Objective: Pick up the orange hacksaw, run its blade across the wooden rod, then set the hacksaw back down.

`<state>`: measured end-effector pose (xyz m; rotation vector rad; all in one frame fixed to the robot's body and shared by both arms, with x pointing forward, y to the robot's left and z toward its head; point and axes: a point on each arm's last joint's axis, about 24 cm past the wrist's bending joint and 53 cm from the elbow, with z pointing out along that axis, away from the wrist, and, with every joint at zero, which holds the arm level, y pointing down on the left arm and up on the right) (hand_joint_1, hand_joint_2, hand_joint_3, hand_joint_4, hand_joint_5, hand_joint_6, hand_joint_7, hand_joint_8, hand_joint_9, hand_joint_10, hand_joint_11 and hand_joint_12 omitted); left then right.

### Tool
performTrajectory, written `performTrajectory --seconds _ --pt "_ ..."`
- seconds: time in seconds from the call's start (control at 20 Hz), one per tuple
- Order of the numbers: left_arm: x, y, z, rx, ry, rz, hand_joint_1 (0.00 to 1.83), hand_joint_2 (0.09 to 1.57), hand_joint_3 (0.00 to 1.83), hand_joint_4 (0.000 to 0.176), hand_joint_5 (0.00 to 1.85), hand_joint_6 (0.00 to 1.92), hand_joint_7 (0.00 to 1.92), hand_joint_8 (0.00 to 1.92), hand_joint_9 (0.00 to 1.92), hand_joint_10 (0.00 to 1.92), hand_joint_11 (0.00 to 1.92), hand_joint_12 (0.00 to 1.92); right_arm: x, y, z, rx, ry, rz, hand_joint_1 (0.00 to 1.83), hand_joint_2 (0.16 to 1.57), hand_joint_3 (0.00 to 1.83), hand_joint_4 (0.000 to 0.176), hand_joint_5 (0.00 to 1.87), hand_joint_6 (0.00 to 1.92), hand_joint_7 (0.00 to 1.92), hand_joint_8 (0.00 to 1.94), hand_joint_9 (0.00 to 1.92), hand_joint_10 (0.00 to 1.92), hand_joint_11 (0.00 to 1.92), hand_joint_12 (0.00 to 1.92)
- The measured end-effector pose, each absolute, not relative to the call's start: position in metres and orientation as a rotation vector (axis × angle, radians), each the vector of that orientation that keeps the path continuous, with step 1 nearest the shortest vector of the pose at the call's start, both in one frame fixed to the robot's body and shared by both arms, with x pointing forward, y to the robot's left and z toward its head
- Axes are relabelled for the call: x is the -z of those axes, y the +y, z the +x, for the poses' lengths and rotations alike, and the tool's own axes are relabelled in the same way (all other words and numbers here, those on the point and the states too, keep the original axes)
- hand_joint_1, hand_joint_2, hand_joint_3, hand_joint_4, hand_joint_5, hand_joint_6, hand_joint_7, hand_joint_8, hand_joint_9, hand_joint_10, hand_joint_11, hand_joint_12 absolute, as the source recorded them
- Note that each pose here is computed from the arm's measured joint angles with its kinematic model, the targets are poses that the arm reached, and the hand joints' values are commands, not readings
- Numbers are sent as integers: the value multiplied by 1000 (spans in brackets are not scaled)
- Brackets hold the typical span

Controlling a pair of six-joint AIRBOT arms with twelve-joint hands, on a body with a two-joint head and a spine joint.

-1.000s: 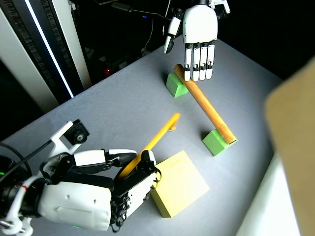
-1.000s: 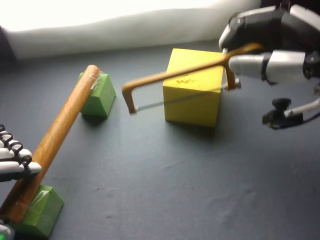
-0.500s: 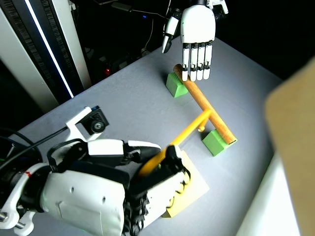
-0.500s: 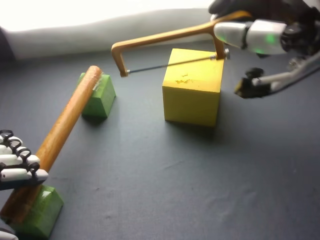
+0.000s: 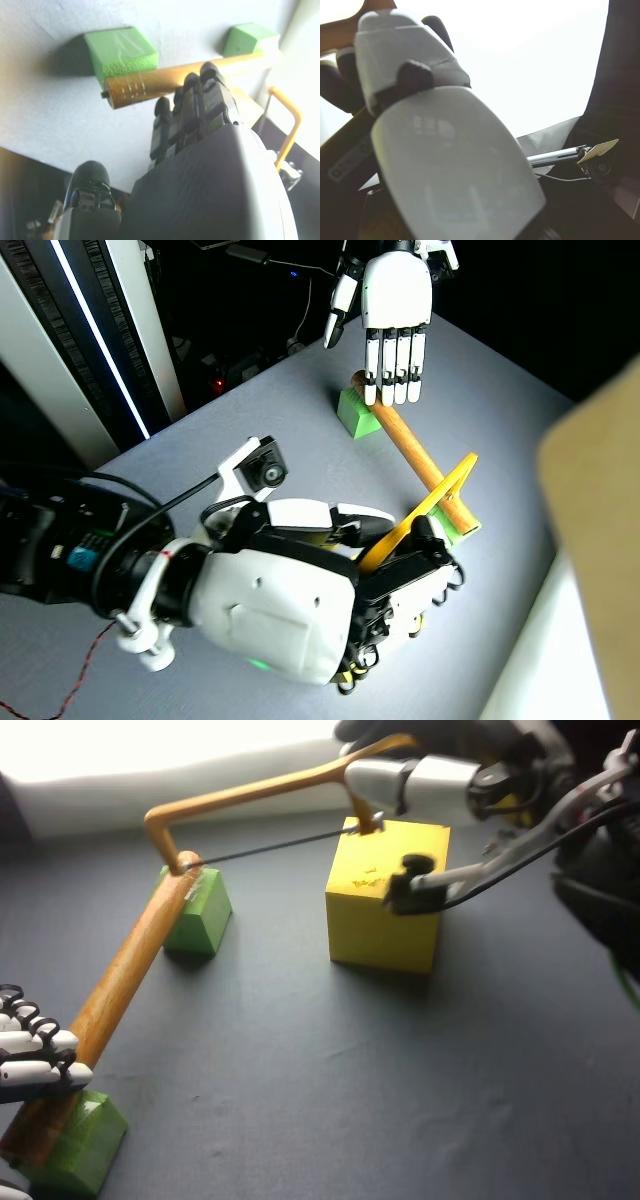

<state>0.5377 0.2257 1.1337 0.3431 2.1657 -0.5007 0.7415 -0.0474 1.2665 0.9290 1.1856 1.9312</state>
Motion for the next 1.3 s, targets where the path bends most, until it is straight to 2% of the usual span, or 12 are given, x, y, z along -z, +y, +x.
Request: performTrajectory --seconds 0.15,0.4,0.5,1.0,1.2,1.3 --pt "-1133 227 538 497 2169 340 0 1212 0 0 115 2 78 4 63 3 0 148 -1265 -21 740 -1949 1188 953 1377 1113 0 0 857 958 1005 936 1017 1226 874 1280" --pt "-1133 227 538 495 2171 336 0 1219 1 0 88 0 49 0 30 0 4 85 -1259 -3 739 -1951 1167 1016 1377 1107 0 0 863 960 1025 894 1026 1209 880 1267" --pt "-1133 228 538 493 2172 334 0 1219 0 0 112 0 70 0 49 0 0 161 -1254 6 738 -1949 1197 1020 1378 1105 0 0 880 934 1031 889 1021 1212 865 1281" --pt "-1133 229 539 493 2172 329 23 1218 0 0 113 2 72 1 48 1 0 210 -1239 25 727 -1947 1266 1062 1381 1107 0 0 851 970 1032 896 1024 1203 864 1260" --pt "-1133 229 539 493 2172 329 2 1223 1 0 101 0 67 0 40 0 0 183 -1222 23 722 -1919 1278 1123 1378 1112 0 0 856 967 1022 918 1000 1232 836 1288" --pt "-1133 229 539 493 2172 328 0 1228 2 0 96 1 55 0 30 0 0 163 -1219 24 722 -1908 1277 1137 1369 1149 0 0 783 1089 935 1041 919 1311 823 1297"
